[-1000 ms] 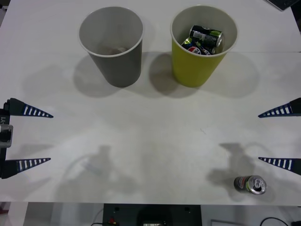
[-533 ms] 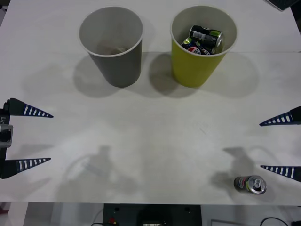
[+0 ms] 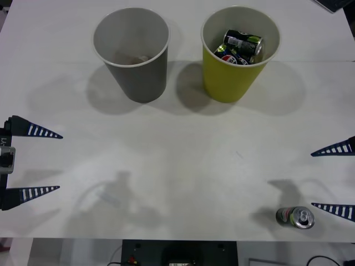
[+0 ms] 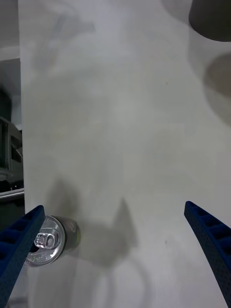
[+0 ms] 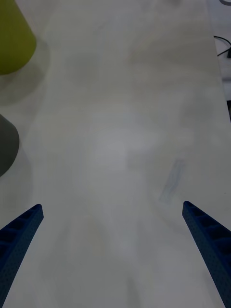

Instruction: Put the can into the green bin and the plastic bottle into the gray bin

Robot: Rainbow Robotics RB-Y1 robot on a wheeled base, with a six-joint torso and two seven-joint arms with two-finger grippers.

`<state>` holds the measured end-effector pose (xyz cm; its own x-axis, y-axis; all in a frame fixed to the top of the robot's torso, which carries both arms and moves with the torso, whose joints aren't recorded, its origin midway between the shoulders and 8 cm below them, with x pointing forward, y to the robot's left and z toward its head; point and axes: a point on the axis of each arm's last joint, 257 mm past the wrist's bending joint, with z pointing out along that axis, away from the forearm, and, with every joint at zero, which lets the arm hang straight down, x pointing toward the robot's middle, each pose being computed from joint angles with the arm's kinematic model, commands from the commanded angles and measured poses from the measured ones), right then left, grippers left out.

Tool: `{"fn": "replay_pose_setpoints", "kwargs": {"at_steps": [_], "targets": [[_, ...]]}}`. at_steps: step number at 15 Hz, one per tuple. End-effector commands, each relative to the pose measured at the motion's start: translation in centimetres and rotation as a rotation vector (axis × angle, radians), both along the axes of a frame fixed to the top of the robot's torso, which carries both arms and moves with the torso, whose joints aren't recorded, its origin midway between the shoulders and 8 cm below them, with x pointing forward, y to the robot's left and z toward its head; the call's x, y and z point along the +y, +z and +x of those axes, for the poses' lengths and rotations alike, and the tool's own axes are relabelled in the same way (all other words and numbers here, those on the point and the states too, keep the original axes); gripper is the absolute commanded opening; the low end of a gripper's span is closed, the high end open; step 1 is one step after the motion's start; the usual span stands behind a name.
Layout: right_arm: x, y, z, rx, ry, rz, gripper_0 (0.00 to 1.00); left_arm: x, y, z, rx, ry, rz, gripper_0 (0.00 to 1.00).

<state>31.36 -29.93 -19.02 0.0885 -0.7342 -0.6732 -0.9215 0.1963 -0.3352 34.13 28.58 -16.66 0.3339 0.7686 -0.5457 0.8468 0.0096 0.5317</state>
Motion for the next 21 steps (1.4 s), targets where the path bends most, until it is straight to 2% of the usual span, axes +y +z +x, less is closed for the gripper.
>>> {"fn": "replay_pose_setpoints", "kwargs": {"at_steps": [1,9,16,19,21], "targets": [[-0.5,-0.4,-1.0,0.002,-0.017,0.004,1.0,0.0,0.0,0.0,0.0,0.0,0.0,1.0],[0.6,-1.8,-3.5,-0.023,-0.132,0.055,1.0,0.0,0.0,0.0,0.0,0.0,0.0,1.0],[-0.4,-2.9,-5.2,0.01,-0.316,0.125,1.0,0.0,0.0,0.0,0.0,0.0,0.0,1.0],[-0.8,-3.3,-5.8,0.017,-0.332,0.13,1.0,0.0,0.0,0.0,0.0,0.0,0.0,1.0],[-1.3,-3.3,-5.9,-0.016,-0.323,0.125,1.0,0.0,0.0,0.0,0.0,0.0,0.0,1.0]]}}
